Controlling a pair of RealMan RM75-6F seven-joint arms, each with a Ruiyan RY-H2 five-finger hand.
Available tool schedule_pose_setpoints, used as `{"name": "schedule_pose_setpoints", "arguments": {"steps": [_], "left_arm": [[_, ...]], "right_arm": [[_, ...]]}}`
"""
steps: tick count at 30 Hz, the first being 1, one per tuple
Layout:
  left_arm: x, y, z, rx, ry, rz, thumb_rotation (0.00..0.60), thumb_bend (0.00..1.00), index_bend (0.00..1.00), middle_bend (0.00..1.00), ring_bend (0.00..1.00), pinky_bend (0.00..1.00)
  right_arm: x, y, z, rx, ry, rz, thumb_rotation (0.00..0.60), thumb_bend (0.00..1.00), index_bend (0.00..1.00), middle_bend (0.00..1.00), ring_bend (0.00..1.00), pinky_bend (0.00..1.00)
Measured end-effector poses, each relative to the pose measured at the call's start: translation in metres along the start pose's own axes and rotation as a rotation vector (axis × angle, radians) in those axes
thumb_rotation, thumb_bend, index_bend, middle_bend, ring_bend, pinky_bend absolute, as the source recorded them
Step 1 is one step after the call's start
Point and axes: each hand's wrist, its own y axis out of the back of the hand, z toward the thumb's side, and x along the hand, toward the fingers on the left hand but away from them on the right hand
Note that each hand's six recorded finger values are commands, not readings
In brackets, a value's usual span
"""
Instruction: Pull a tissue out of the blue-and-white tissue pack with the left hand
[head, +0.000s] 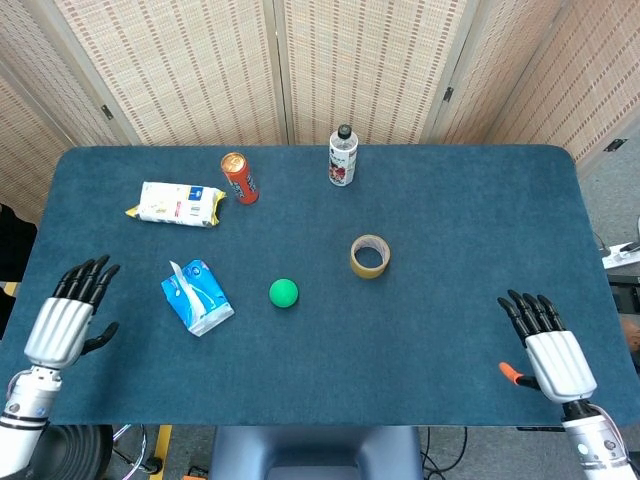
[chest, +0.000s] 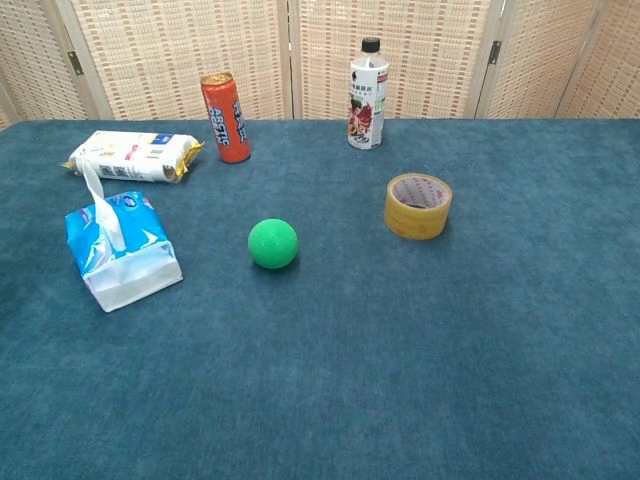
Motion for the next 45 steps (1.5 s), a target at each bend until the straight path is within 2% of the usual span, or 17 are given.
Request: {"name": "schedule_pose_setpoints", "arguments": {"steps": [4,8,20,33,41,45], "left_arm": [[0.02,-0.006,0.02,0.015,-0.101,0.003,0.6,0.38,0.26,0.0,0.0,0.19],[0.033,-0.019,0.036,0.028,-0.175,-0.005,0.6,0.42,0.3,0.0,0.0,0.2],[0.065,-0.04,0.07,0.027,-0.308,0.038,0.6,0.43,0.33,0.0,0.01,0.2],[0.077,-0.06,0.087,0.062,-0.353,-0.002,0.6,0.44,0.42,0.0,0.02,0.21],[0.087,-0.062,0.087,0.109,-0.356,-0.001,0.6,0.6,0.59,0.04,0.04,0.22],[0.089,-0.062,0.086,0.113,-0.351,-0.009,0.6,0.63,0.64,0.06,0.05,0.22]], "right_arm": [[-0.001,0.0,-0.002,-0.004,-0.007,0.003,0.6,0.12,0.0,0.0,0.0,0.01],[-0.001,0.0,-0.002,-0.006,-0.008,0.003,0.6,0.11,0.0,0.0,0.0,0.01],[-0.003,-0.003,-0.001,-0.006,-0.006,0.021,0.6,0.12,0.0,0.0,0.0,0.01],[-0.003,-0.003,-0.002,-0.016,-0.008,0.031,0.6,0.12,0.0,0.0,0.0,0.01],[-0.002,-0.004,-0.001,-0.017,-0.003,0.036,0.6,0.12,0.0,0.0,0.0,0.01],[-0.002,-0.004,0.0,-0.018,0.001,0.035,0.6,0.11,0.0,0.0,0.0,0.01]]}}
